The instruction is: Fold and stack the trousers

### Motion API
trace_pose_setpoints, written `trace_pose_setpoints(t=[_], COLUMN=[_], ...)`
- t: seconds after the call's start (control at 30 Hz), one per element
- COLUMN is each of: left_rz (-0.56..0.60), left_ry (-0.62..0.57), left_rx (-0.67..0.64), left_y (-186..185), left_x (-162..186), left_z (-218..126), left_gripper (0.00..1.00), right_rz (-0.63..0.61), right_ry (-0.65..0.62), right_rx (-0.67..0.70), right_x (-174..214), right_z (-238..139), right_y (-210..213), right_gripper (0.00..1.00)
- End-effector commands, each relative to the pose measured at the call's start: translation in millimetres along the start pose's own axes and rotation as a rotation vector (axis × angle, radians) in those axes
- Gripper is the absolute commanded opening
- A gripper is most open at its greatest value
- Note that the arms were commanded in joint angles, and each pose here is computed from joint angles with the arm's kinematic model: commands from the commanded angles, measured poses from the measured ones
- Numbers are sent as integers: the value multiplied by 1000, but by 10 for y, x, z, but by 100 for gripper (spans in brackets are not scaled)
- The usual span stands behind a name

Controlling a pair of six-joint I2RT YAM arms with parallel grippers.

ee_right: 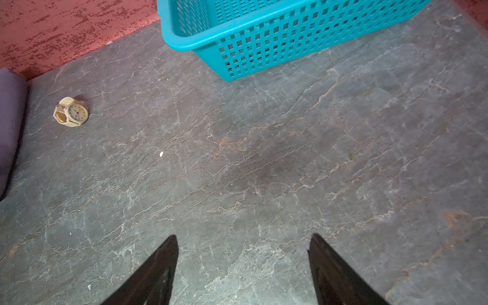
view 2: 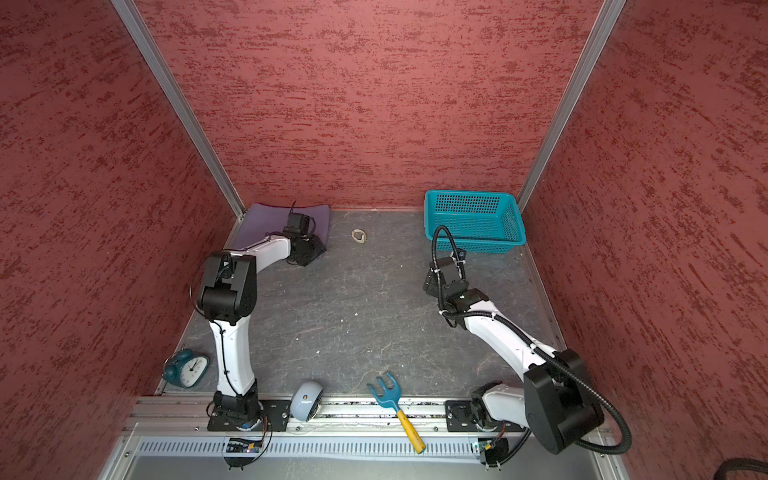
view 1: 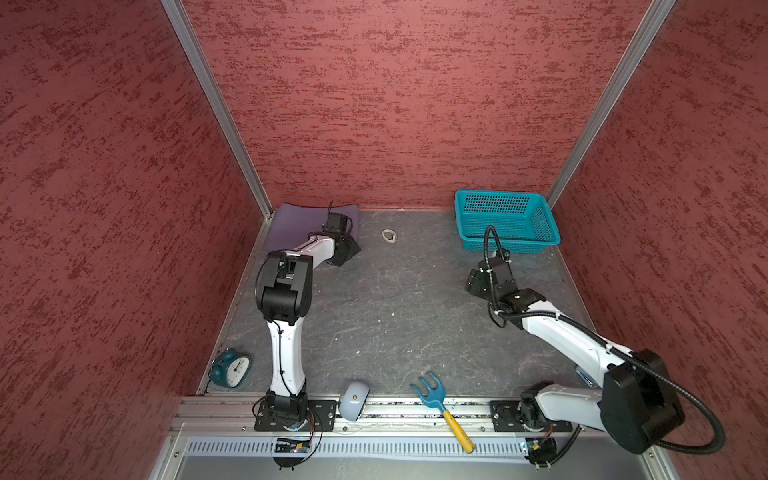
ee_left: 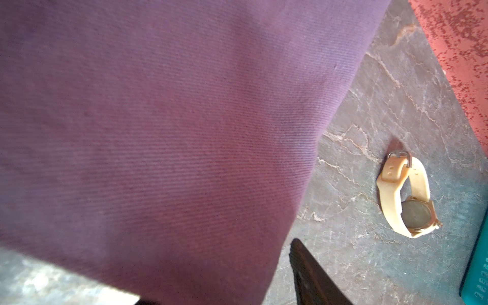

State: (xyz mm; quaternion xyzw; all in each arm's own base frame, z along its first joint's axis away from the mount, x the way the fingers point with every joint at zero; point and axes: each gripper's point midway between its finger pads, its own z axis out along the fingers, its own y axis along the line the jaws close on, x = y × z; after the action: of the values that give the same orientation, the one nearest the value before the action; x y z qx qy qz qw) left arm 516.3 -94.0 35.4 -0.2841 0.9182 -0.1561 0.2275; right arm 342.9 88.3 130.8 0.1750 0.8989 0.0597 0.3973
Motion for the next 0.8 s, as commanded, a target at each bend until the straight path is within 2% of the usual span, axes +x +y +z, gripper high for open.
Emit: trace_pose_setpoints(t=[0.0, 0.17, 0.27, 0.43, 0.47, 0.53, 0.57, 0.77], left_rz=[16, 39, 69, 123, 128, 129, 126, 48], left_ry=[57, 9, -55, -218, -264, -348, -389, -571], left_rx=[-10, 58, 108, 151, 155, 160, 165, 194], left_y=[13, -192, -329, -437, -426, -361, -313, 128], left_x=[179, 146, 86, -90, -136, -217, -247, -310], left_z=[80, -385, -842, -1740, -1931, -2273, -2450, -3174], left_gripper=[59, 60, 62, 72, 75, 100, 99, 99], right_rz=[14, 10, -1, -28, -32, -34, -31, -19], right_ry=[-11, -13, -44, -123, -142, -181, -206, -376], right_rx=[-23, -22, -12, 14, 24, 39, 43, 33], right_x=[-77, -94, -197, -465, -524, -626, -687, -1163], right_z=[12, -32, -107, -283, -327, -413, -470, -921], right_y=[73, 58, 36, 6, -11, -43, -56, -46], right_gripper=[78, 78, 80, 82, 83, 86, 97, 99])
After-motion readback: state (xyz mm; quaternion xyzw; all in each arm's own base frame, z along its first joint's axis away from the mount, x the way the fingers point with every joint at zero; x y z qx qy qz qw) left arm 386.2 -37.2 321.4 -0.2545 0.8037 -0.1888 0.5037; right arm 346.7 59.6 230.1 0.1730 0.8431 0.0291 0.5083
